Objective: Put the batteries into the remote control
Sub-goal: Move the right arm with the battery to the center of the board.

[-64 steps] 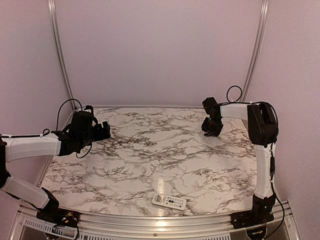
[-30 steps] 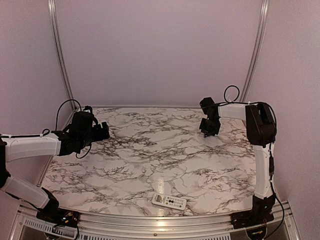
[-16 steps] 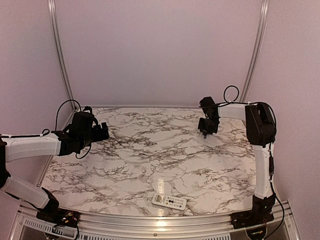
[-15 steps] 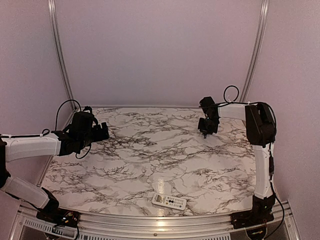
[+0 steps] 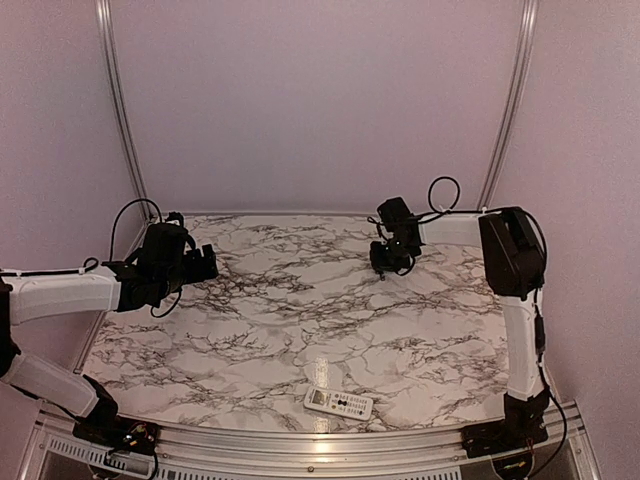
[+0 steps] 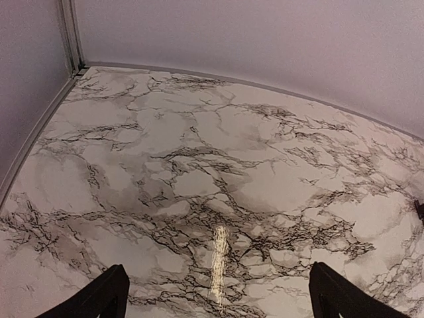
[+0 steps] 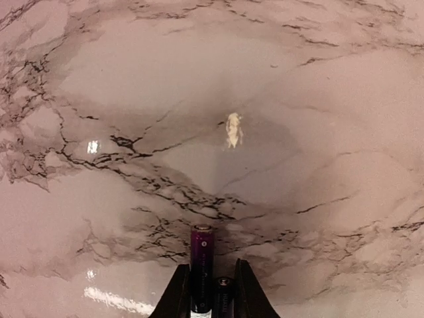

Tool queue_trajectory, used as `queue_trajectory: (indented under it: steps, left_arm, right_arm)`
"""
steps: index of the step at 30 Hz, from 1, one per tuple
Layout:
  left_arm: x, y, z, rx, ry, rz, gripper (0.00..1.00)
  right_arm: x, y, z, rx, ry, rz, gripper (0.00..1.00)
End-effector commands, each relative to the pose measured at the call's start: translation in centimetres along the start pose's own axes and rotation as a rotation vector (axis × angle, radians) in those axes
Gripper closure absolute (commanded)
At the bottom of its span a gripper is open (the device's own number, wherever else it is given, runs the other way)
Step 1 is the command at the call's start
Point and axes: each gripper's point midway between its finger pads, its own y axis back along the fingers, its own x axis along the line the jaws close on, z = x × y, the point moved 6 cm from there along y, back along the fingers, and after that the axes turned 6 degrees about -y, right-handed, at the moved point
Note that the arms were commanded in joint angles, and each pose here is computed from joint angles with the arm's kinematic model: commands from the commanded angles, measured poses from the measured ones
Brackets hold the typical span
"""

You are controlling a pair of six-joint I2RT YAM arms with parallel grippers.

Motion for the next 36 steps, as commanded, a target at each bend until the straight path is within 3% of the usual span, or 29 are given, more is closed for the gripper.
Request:
queue_trajectory:
  steps: [1, 15, 24, 27, 32, 36]
  left_arm:
    - [-0.1, 0.7, 1.2, -0.015, -0.006, -0.005, 0.01]
    - [-0.4, 1.2, 1.3, 0.010, 0.000, -0.036, 0.01]
    - [-0.3, 1.6, 0.8, 0.035, 0.000, -0.049, 0.01]
    - [-0.2, 1.7, 0.8, 0.038, 0.004, -0.048, 0.01]
    - [-0.2, 1.7, 0.9, 0.039, 0.011, -0.046, 0.01]
    - [-0.3, 1.8, 1.1, 0.037, 0.013, -0.048, 0.01]
  right_arm:
    - [2.3, -2.4, -8.9, 0.279, 0.161, 0.043, 0.87]
    - [9.7, 0.9, -20.8, 0.368, 0.555, 0.087, 0.87]
    - [11.1, 2.2, -26.7, 0.404, 0.723, 0.091, 0.80]
    - [11.1, 2.3, -26.6, 0.396, 0.737, 0.091, 0.73]
    - [11.7, 2.9, -26.2, 0.374, 0.739, 0.136, 0.51]
    - [12.0, 3.2, -25.8, 0.357, 0.747, 0.142, 0.49]
